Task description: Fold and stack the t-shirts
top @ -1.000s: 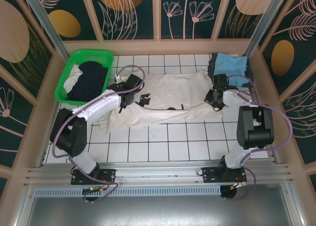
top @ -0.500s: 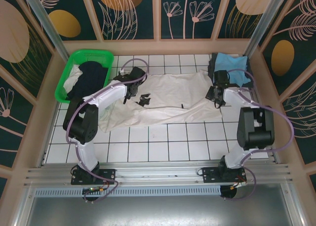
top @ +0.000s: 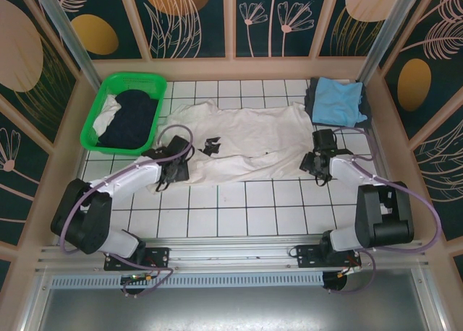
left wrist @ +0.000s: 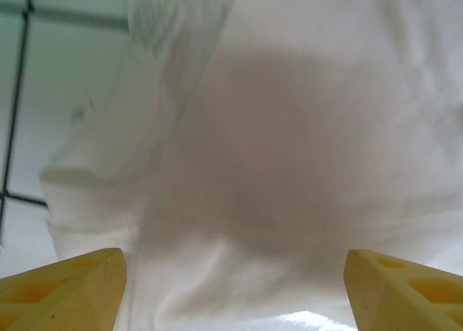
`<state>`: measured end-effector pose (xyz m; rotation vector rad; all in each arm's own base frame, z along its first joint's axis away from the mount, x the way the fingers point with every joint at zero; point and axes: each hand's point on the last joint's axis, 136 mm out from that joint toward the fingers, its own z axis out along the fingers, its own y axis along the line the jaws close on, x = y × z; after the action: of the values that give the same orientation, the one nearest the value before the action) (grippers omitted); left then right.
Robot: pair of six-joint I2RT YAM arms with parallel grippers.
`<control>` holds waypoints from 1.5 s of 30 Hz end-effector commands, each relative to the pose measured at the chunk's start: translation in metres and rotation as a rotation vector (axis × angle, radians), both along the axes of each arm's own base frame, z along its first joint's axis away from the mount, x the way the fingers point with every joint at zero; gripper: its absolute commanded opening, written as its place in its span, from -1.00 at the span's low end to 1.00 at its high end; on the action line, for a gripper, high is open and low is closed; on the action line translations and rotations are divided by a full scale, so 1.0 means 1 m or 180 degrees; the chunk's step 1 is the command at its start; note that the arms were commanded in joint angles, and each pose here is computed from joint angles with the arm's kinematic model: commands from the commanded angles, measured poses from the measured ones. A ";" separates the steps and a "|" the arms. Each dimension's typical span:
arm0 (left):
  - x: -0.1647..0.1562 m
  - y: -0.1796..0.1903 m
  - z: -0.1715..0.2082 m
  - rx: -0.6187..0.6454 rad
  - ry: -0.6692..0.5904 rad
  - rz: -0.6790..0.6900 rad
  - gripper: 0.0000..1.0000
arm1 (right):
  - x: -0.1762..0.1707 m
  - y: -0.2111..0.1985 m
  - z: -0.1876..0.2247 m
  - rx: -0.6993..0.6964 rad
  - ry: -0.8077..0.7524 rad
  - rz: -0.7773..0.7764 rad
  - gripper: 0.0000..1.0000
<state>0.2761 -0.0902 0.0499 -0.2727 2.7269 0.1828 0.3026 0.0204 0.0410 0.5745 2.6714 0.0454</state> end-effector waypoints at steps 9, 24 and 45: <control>0.009 -0.001 -0.018 -0.0012 -0.0005 0.0195 -0.55 | -0.004 -0.030 -0.023 -0.0009 0.0152 -0.0364 -0.56; -0.005 0.020 0.013 0.0015 -0.0299 0.0425 -1.00 | -0.024 -0.044 0.011 0.0303 -0.0220 -0.0804 -1.00; -0.034 0.042 0.000 0.0249 -0.0060 0.0620 -0.18 | -0.034 -0.042 0.045 0.0850 -0.0847 -0.1041 -0.67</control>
<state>0.2492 -0.0573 0.0494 -0.5073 2.6527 0.2804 0.2539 -0.0196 0.0564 1.0649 2.3675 0.3299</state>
